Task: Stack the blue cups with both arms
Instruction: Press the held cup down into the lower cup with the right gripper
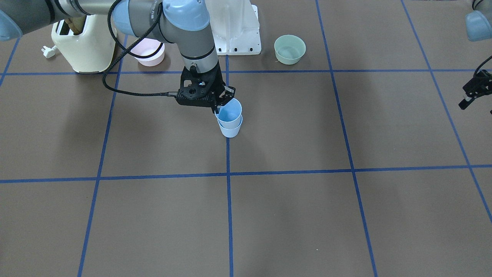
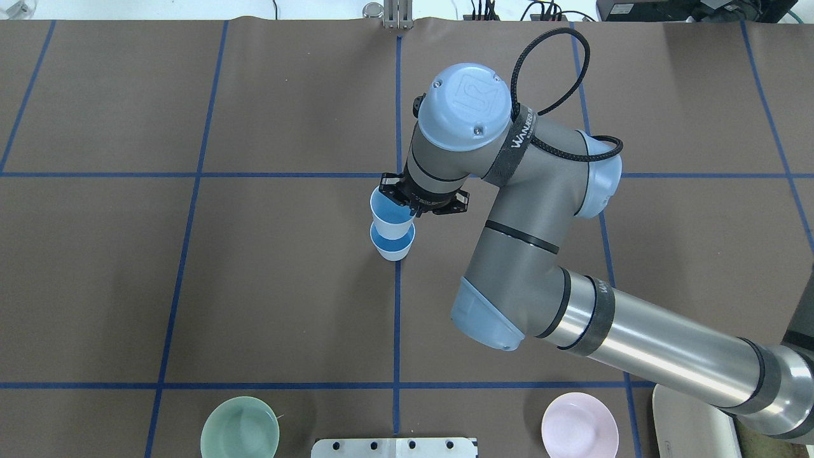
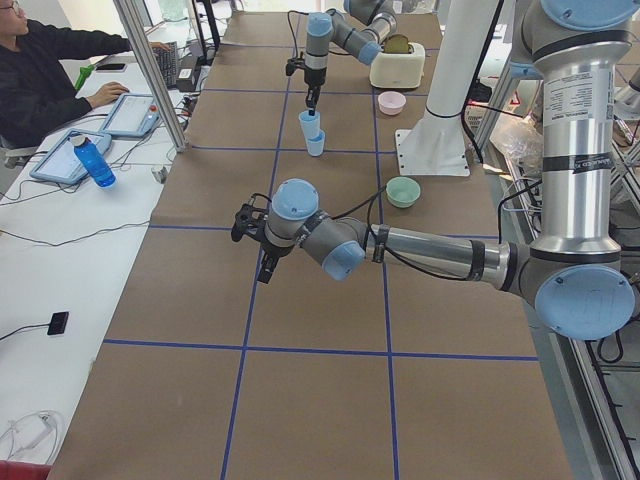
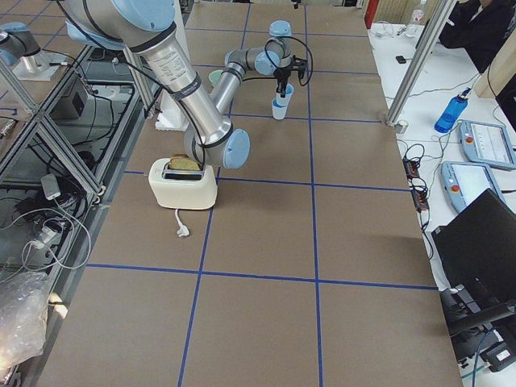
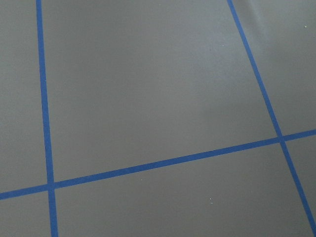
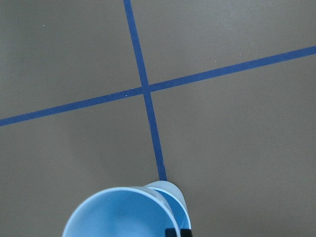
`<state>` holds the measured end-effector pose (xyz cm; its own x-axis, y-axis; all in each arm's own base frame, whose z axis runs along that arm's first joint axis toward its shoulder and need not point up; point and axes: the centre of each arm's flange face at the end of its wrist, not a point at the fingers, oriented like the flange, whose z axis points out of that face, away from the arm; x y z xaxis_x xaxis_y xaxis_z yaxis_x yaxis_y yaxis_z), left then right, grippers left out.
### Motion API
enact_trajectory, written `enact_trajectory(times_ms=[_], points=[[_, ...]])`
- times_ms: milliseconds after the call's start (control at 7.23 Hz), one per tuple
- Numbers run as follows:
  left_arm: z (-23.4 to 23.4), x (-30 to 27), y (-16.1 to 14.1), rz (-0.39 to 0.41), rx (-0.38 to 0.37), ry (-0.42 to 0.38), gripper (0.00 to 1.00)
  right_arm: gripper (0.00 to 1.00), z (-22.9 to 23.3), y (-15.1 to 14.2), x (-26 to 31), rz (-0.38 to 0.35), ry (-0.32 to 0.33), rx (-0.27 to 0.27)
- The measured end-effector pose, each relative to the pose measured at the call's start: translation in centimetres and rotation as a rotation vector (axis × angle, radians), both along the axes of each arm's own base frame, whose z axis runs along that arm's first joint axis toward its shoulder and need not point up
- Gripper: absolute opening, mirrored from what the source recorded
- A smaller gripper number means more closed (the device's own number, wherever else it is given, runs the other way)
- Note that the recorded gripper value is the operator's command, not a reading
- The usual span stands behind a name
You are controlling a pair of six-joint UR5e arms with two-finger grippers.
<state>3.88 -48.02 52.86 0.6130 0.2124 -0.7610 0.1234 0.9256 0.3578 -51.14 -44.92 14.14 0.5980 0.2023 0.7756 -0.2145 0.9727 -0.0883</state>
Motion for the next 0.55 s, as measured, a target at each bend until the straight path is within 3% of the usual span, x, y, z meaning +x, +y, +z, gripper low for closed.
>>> enact_trajectory(times_ms=[553], points=[[0.05,0.01,-0.01,0.000,-0.001,0.000,0.98,0.00,0.50,0.84,0.36,-0.003,-0.003,0.001]])
